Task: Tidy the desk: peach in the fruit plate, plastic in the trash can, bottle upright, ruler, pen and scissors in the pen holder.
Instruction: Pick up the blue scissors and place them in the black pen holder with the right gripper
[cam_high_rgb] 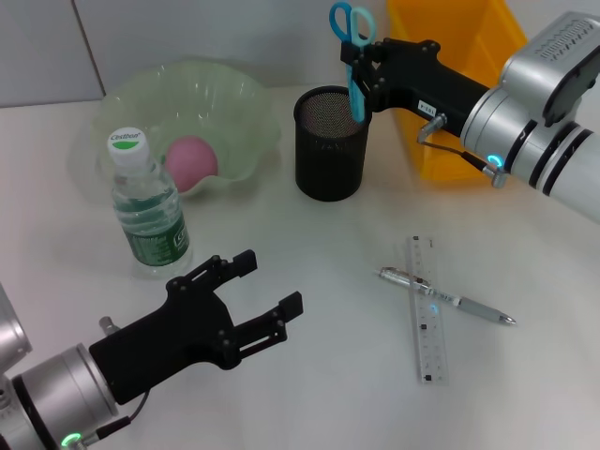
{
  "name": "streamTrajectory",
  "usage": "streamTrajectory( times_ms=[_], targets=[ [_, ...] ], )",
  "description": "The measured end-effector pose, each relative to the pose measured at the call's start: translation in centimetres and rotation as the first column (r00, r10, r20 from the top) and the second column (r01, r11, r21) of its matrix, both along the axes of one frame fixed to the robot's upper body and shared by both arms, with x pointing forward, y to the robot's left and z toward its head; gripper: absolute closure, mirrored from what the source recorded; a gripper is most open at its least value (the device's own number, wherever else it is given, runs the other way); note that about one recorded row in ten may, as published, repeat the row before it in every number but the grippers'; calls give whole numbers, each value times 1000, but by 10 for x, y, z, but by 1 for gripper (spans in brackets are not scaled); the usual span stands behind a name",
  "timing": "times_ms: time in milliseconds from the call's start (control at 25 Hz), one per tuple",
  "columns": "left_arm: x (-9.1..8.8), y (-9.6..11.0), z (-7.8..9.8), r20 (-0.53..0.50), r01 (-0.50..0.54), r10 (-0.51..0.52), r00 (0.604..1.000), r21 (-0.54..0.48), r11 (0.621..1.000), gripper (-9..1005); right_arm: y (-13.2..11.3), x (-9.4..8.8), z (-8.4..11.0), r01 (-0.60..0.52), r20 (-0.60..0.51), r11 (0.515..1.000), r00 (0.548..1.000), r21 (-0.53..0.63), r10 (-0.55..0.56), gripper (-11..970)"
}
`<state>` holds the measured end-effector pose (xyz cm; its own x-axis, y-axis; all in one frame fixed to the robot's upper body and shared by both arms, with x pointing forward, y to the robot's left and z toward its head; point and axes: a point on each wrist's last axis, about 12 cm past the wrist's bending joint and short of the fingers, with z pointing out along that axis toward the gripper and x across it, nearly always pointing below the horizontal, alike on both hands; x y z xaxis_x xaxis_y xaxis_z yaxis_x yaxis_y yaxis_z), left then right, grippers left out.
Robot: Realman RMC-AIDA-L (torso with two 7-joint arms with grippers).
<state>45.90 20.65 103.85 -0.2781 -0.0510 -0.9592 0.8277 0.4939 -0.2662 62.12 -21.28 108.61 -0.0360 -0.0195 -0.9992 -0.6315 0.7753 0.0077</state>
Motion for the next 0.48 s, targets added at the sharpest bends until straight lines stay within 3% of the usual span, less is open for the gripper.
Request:
streamTrajectory(
  times_ms=[480],
  targets=[
    [3,-7,2,15,20,-20,1000,-9,1000,159,3,1,-4,4,-28,1000,1000,-15,-4,858]
  ],
)
